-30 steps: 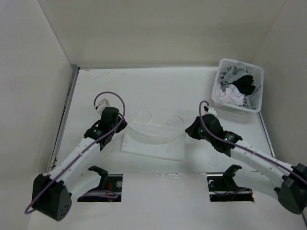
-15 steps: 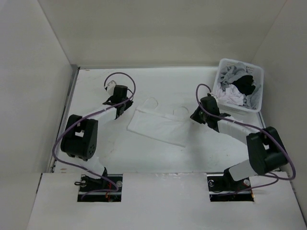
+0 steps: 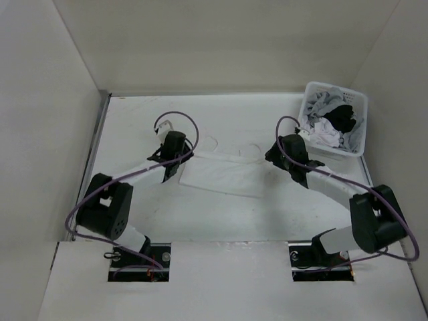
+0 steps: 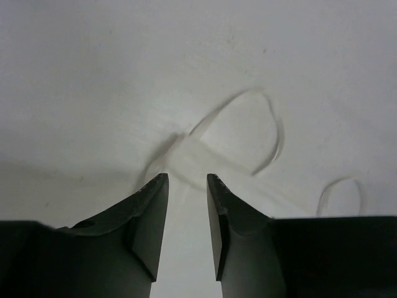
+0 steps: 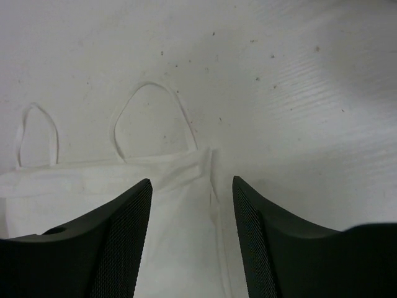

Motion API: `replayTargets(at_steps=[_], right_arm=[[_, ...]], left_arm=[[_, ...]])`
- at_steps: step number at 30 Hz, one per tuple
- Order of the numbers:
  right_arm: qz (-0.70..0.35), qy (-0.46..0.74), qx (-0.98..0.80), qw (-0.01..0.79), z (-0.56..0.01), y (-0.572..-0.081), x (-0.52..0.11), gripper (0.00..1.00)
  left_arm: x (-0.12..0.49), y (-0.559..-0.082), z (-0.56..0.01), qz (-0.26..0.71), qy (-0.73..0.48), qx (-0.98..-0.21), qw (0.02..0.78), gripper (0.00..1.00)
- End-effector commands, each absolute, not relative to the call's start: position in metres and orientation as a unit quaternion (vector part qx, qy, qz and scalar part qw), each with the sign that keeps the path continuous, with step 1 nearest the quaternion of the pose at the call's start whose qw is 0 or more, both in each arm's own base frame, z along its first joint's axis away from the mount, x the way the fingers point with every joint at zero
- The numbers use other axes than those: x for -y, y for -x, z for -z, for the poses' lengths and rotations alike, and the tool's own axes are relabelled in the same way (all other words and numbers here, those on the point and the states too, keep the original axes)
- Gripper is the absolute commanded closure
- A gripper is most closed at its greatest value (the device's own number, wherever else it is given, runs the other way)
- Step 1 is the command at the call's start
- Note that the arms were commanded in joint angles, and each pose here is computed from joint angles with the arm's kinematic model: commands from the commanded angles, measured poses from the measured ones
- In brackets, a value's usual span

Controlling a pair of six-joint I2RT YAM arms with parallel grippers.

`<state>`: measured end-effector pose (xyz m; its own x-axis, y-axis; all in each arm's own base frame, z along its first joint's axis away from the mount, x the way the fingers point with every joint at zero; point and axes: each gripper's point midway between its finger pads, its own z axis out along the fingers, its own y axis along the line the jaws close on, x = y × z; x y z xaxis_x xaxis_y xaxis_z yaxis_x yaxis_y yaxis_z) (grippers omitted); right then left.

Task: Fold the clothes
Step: Fold the tank top

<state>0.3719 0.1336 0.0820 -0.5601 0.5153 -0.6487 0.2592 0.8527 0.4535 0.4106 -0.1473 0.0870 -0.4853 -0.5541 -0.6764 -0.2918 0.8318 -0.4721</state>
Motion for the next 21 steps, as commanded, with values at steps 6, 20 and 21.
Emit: replayTargets(at_steps=[6,20,21], right_arm=[[-0.200,-0.152,-0.881,0.401,-0.079,-0.283,-0.173,0.80],[-0.202,-0.172,-0.896,0.355,-0.046,-0.232,-0.168,0.51],[-0.201,-0.171,-0.898,0.353,-0.045,-0.233,-0.169,0.51]], left_arm=[[0.117,-0.315,-0.060,0.116,0.228,-0.870,0.422,0.58],[0.124,-0.280,-0.022,0.165,0.224,-0.900,0.336,0.61],[0.123,-0.279,-0.021,0.163,0.225,-0.900,0.336,0.61]])
